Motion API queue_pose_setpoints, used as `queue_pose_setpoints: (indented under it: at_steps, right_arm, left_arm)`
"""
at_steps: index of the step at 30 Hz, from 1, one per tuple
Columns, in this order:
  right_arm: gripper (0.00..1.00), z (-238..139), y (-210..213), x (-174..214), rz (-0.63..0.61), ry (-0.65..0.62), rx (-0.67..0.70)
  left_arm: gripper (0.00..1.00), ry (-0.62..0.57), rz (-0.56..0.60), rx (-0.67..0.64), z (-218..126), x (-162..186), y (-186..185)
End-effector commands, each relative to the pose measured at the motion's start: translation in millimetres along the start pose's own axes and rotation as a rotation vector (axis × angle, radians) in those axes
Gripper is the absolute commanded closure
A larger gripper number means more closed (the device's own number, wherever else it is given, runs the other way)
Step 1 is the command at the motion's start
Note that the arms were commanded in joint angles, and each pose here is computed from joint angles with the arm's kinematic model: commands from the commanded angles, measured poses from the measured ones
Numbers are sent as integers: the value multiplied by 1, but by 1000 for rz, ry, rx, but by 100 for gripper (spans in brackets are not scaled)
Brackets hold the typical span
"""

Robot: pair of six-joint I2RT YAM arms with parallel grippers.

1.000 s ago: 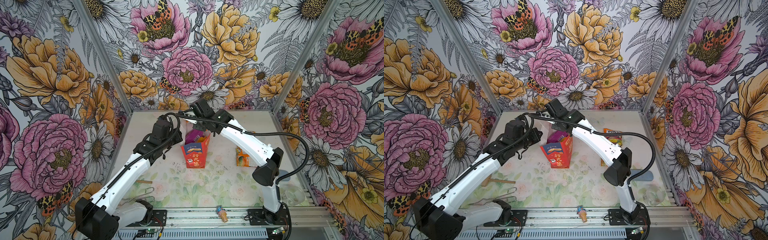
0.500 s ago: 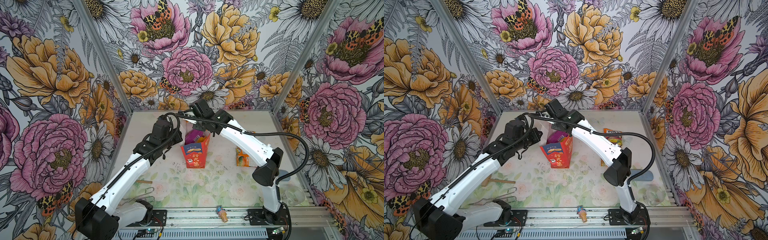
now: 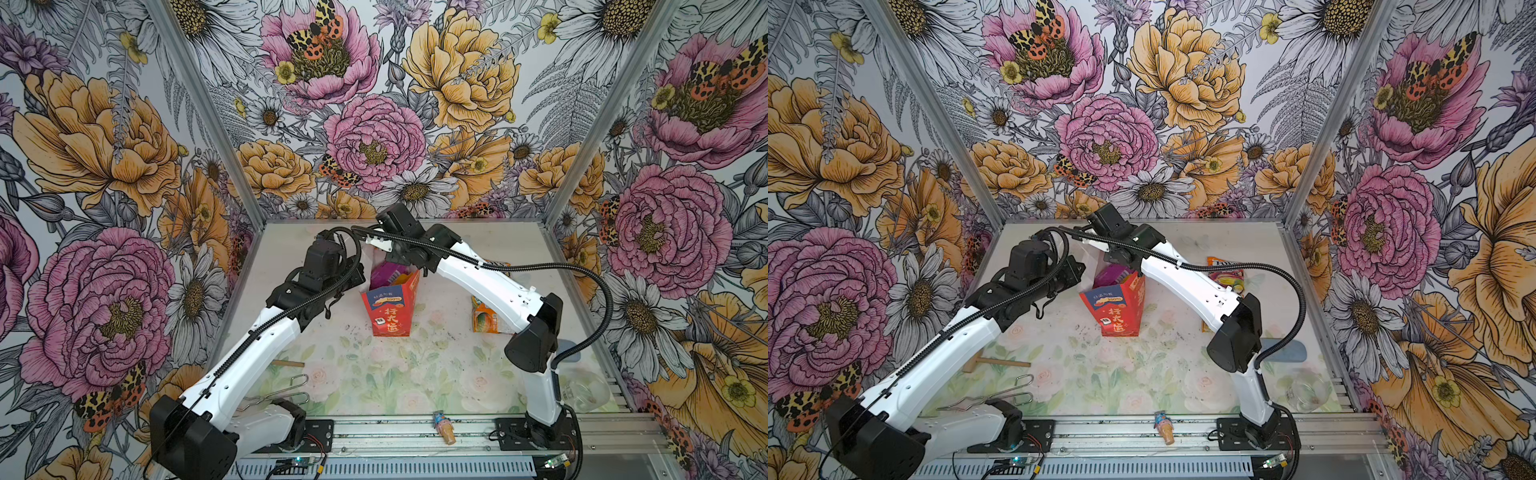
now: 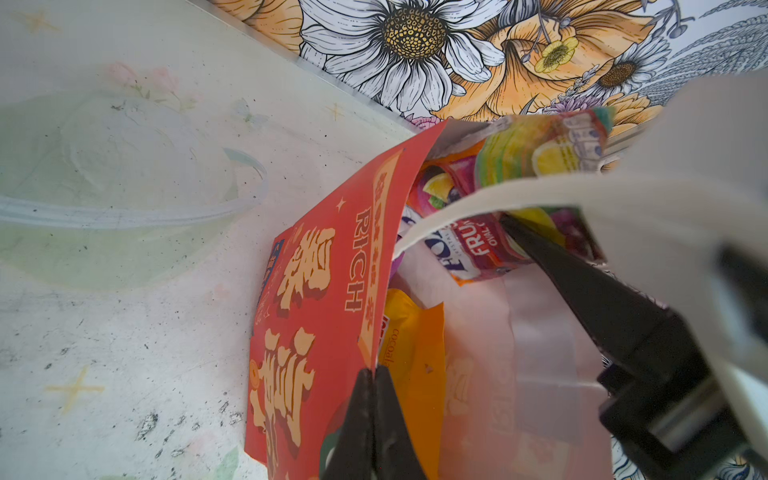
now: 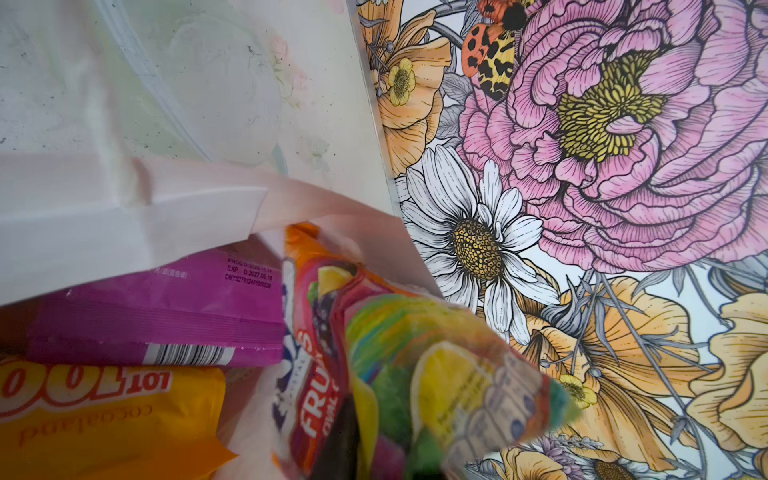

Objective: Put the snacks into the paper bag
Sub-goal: 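Lower the FOX'S candy bag into the paper bag held by the left gripper, then open the right gripper to release the FOX'S candy bag inside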

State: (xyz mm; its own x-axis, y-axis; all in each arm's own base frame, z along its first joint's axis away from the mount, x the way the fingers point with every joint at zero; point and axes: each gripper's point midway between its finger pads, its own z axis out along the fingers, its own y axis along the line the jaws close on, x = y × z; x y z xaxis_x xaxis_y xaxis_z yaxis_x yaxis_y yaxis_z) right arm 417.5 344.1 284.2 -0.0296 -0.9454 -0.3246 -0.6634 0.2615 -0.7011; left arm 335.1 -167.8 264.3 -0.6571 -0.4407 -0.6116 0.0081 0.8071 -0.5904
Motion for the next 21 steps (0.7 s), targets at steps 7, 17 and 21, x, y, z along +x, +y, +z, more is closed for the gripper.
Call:
queue_pose_setpoints:
  at_steps: [7, 17, 21]
  right_arm:
    - [68, -40, -24, -22, 116, -148, 29]
    - [59, -82, -38, -30, 257, -285, -20]
    - [56, -103, -47, -26, 341, -324, -25]
  left_arm:
    - [100, 9, -4, 7, 0, 0, 0]
    - [100, 11, -3, 7, -1, 1, 0]
    - [100, 15, -1, 10, 0, 2, 0]
